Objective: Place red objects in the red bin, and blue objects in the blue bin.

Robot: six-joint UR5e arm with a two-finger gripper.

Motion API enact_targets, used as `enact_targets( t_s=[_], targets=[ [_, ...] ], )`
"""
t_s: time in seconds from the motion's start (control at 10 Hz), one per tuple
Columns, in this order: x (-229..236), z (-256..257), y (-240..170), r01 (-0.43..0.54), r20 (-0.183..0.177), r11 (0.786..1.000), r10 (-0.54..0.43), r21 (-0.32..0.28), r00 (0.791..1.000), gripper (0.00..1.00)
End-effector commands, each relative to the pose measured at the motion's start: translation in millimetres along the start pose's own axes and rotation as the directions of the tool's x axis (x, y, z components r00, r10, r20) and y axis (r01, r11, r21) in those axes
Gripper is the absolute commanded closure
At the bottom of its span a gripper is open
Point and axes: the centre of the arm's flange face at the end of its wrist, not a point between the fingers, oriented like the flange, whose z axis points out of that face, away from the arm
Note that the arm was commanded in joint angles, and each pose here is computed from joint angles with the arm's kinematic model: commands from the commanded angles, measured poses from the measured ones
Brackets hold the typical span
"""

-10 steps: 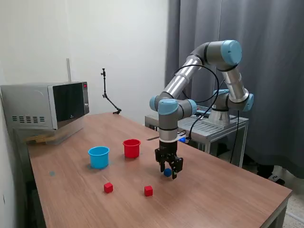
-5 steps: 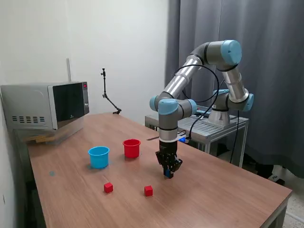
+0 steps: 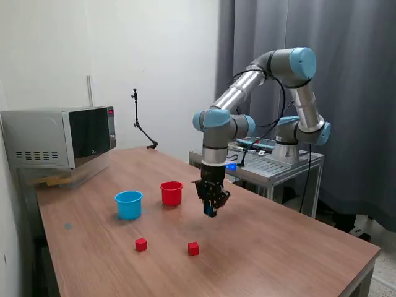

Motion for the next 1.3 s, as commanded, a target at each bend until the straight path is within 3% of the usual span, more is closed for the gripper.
enact_targets(
  t_s=[0.0, 0.1, 0.3, 0.4, 0.5, 0.8, 1.2],
  targets=[
    [-30, -122, 29, -0.03, 0.029, 0.981, 0.037, -0.192, 0.999, 1.0],
    [-67, -125, 38, -0.073, 0.064, 0.98, 0.086, -0.186, 0.994, 1.0],
    [-143, -111, 48, -0.163, 0.071, 0.975, 0.175, -0.149, 0.982, 1.0],
    [-168, -94, 52, -0.179, 0.077, 0.979, 0.186, -0.094, 0.979, 1.0],
    [-187, -81, 62, -0.193, 0.078, 0.978, 0.198, -0.074, 0.977, 1.0],
    [-206, -43, 99, -0.187, 0.056, 0.981, 0.19, -0.055, 0.98, 1.0],
    [-238, -22, 114, -0.206, 0.056, 0.978, 0.208, -0.039, 0.976, 1.0]
  ],
)
